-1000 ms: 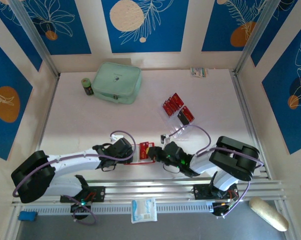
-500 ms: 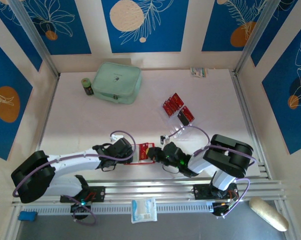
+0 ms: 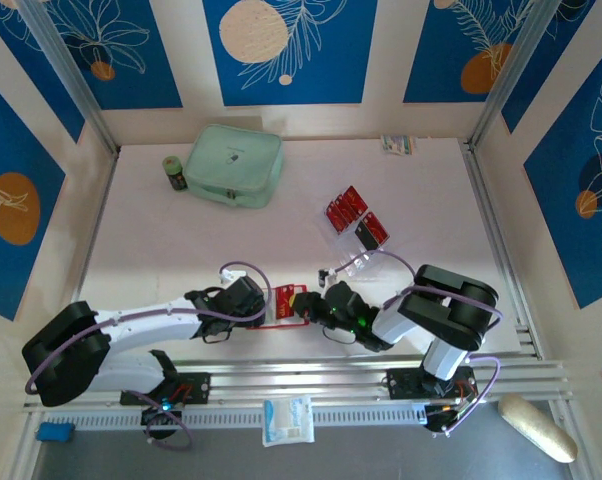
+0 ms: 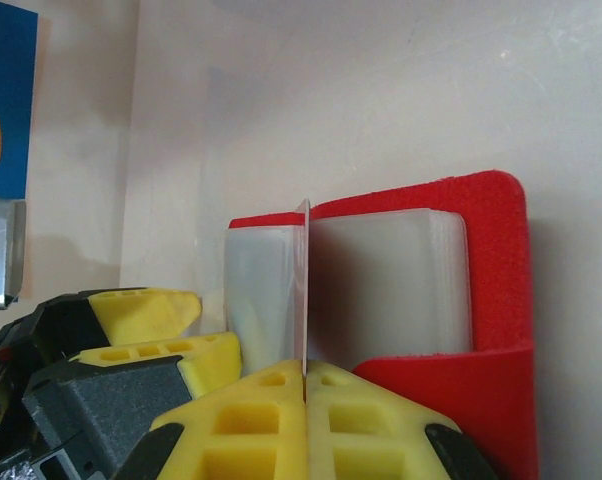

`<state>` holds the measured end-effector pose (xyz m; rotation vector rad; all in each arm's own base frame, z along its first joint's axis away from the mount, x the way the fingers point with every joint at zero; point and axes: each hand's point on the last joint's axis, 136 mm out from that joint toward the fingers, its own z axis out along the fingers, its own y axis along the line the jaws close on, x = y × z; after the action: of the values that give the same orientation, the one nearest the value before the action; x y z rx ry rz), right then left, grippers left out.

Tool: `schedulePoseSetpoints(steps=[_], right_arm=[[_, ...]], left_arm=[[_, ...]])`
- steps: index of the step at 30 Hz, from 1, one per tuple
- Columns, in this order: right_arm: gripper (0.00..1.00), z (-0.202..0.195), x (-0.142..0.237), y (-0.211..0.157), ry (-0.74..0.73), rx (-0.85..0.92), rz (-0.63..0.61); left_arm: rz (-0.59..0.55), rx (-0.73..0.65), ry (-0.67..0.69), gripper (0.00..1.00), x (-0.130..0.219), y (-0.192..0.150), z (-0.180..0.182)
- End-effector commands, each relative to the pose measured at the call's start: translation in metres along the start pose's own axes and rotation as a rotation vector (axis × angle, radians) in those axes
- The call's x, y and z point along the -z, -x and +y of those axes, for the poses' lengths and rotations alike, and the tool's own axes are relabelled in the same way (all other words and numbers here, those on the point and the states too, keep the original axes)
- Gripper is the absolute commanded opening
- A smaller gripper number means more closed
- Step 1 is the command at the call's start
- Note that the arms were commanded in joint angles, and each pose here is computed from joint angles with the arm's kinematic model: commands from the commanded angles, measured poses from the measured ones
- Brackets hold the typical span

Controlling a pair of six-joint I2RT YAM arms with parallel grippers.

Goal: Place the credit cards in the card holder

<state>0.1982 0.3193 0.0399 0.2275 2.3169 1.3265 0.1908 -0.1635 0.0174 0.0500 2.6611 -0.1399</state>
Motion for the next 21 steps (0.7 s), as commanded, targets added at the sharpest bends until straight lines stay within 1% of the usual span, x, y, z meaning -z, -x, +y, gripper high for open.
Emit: schedulePoseSetpoints(steps=[1, 5, 12, 17, 21], right_arm=[[0.00, -0.001, 0.002, -0.011, 0.008, -0.003, 0.050], [0.00, 0.003, 0.007, -0.006, 0.003, 0.019, 0.038], [0.00, 0.016, 0.024, 0.013, -0.010, 0.067, -0.001], [0.00, 0.024, 0.038, 0.024, -0.041, 0.119, -0.016], [0.00, 0.028, 0.046, 0.027, -0.059, 0.143, -0.019]], left_arm=[[0.105, -0.032, 0.097, 0.88, -0.006, -0.029, 0.028], [0.090, -0.029, 0.078, 0.88, 0.001, -0.021, 0.023], [0.011, -0.019, 0.020, 0.91, 0.028, 0.007, 0.010], [-0.028, -0.005, 0.007, 0.94, 0.041, 0.019, 0.011], [-0.033, 0.001, 0.027, 0.96, 0.041, 0.019, 0.019]])
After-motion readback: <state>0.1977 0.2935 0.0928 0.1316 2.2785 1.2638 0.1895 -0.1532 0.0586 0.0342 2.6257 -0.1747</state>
